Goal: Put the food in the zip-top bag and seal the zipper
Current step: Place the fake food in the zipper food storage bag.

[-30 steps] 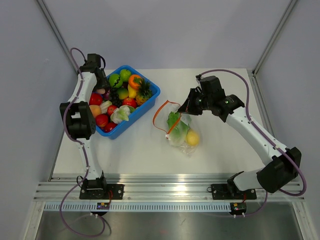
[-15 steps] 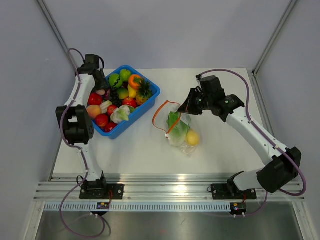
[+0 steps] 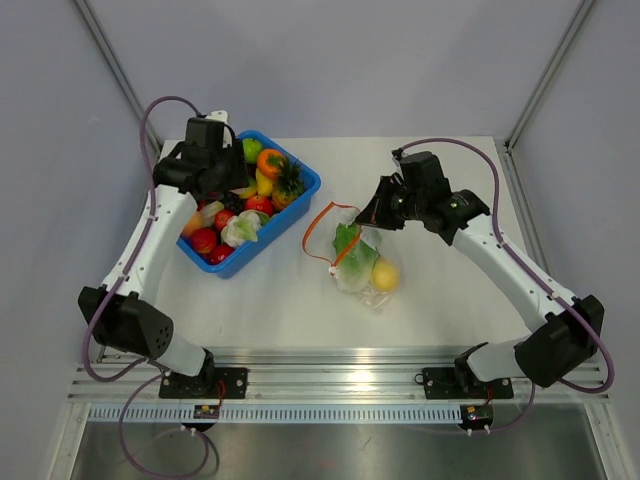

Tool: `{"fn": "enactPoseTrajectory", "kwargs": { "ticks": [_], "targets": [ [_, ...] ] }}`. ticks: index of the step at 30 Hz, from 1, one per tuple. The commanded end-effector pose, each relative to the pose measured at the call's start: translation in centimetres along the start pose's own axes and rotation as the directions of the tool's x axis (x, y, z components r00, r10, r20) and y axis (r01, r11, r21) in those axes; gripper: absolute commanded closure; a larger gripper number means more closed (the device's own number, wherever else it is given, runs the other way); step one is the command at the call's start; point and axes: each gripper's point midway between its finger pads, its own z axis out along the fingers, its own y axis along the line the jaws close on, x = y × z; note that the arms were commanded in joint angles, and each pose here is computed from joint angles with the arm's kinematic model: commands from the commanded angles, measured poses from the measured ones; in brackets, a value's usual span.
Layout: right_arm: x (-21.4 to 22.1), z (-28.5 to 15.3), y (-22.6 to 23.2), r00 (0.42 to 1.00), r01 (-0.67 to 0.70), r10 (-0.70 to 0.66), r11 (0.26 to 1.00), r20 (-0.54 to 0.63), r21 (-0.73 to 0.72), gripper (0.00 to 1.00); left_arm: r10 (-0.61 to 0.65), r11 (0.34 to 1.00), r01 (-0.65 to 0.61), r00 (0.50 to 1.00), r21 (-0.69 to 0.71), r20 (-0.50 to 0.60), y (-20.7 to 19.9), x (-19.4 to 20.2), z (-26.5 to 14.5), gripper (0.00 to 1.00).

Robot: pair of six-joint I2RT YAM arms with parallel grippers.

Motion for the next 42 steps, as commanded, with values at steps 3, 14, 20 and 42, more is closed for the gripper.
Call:
{"fn": "enactPoseTrajectory", "kwargs": {
  "ticks": [3, 14, 20, 42],
  "targets": [
    [-0.6, -0.2, 2.2, 0.999, 0.029, -0.027, 0.997, 0.028, -0.076, 1.00, 0.072, 0.949, -0.085, 0.996, 0.303, 0.056, -8.6, 1.0, -6.3, 0.70],
    [-0.7, -1.2, 2.5, 0.998, 0.035, -0.031, 0.996, 0.050, -0.077, 1.00, 0.167, 0.775, -0.074, 0.982, 0.627, -0.090, -19.5, 8.0, -7.2, 0.70],
    [-0.6, -2.0, 2.5, 0.997, 0.038, -0.033, 0.997, 0.065, -0.071, 1.00, 0.211, 0.769, -0.068, 0.966, 0.636, -0.152, -21.2, 11.4, -6.0, 0.68],
    [-0.6, -3.2, 2.6, 0.996, 0.031, -0.025, 0.996, 0.085, -0.078, 1.00, 0.163, 0.891, -0.103, 0.981, 0.441, -0.101, -16.0, 11.1, -5.3, 0.28]
  ]
}}
